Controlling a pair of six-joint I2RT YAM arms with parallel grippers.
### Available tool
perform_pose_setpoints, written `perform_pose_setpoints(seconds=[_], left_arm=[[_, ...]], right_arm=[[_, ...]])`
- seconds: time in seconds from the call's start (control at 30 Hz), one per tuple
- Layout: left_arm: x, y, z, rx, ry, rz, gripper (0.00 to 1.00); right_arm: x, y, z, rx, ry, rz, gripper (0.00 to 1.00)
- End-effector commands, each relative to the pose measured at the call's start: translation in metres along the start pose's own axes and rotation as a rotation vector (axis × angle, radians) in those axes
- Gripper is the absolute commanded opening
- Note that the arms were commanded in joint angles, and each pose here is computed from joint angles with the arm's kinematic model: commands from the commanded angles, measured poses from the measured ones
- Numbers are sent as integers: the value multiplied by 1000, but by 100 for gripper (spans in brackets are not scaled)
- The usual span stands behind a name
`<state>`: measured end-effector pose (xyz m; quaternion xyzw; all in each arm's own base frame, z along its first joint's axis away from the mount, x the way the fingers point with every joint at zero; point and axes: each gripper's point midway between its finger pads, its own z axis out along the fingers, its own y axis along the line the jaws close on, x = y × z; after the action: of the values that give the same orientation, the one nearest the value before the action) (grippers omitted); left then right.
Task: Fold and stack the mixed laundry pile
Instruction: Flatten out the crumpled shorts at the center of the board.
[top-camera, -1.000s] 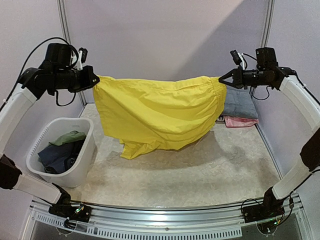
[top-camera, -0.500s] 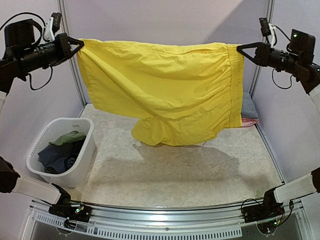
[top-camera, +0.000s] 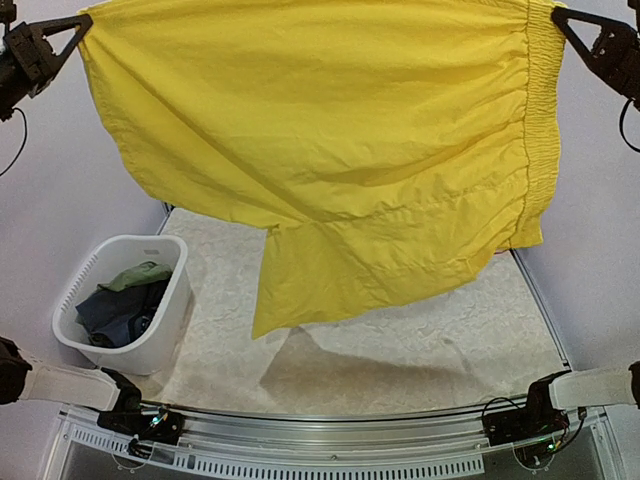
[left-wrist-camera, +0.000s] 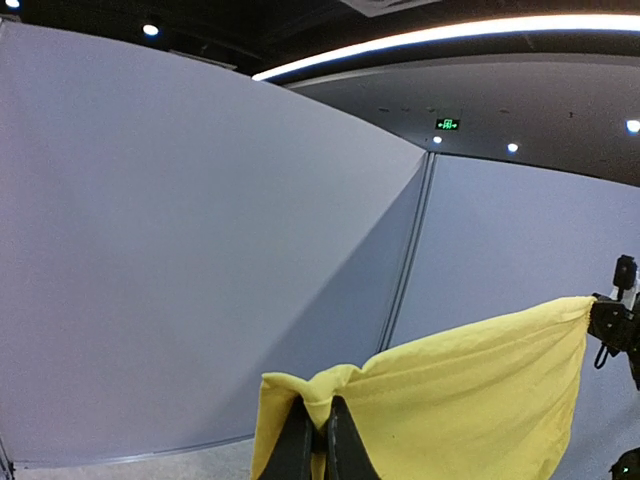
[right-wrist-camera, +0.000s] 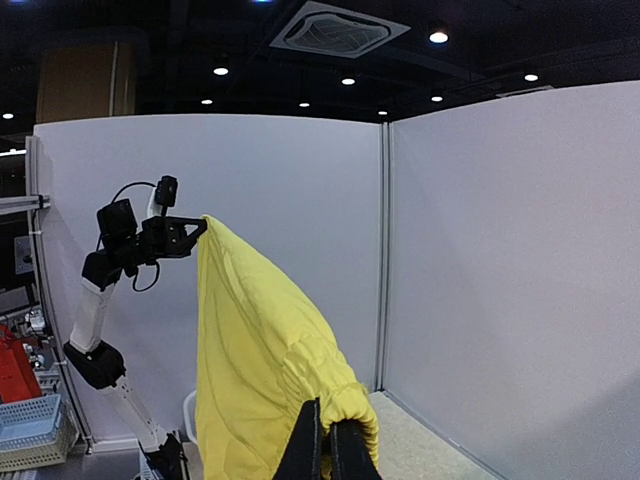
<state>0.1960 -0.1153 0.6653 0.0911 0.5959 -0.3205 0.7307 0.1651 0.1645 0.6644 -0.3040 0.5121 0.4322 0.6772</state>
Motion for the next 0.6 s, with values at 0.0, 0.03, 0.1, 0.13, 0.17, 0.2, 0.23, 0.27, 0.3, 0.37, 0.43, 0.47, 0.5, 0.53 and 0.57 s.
perform_pose_setpoints(seconds=[0.0,0.03,0.1,0.13,0.17,0.2,0.23,0.27,0.3,0.37,0.43,0.47,0.5,0.53,0.57], left_arm=[[-5,27,32,-121,-38,53,0],[6,37,44,-162,-10,49,0],[38,60,70,-241,77,31,0],[59,73,84,-276,129,29,0],[79,86,95,-315,177,27,0],[103,102,105,-361,225,17,0],[129,117,115,-395,276,4,0],[163,134,124,-433,343,-15,0],[196,151,132,-462,399,-34,0],[263,180,144,-503,514,-65,0],[335,203,153,-523,631,-88,0],[373,212,159,-520,687,-113,0],[411,218,162,-514,745,-153,6],[446,220,164,-498,806,-200,17],[477,221,165,-486,870,-242,27]], right_arm=[[39,-74,22,195,93,205,0],[58,-99,24,279,130,245,0],[107,-149,25,434,223,293,0],[132,-170,24,493,270,317,0],[156,-187,24,534,312,333,0],[188,-207,25,566,362,369,0],[216,-221,24,596,404,398,0],[245,-236,22,627,444,433,0],[280,-250,20,652,491,481,0],[335,-273,14,699,554,535,0],[391,-294,4,745,625,583,0],[418,-305,-3,776,666,608,1],[435,-315,-9,800,692,625,7],[462,-326,-16,822,734,664,19],[471,-334,-18,833,744,686,28]])
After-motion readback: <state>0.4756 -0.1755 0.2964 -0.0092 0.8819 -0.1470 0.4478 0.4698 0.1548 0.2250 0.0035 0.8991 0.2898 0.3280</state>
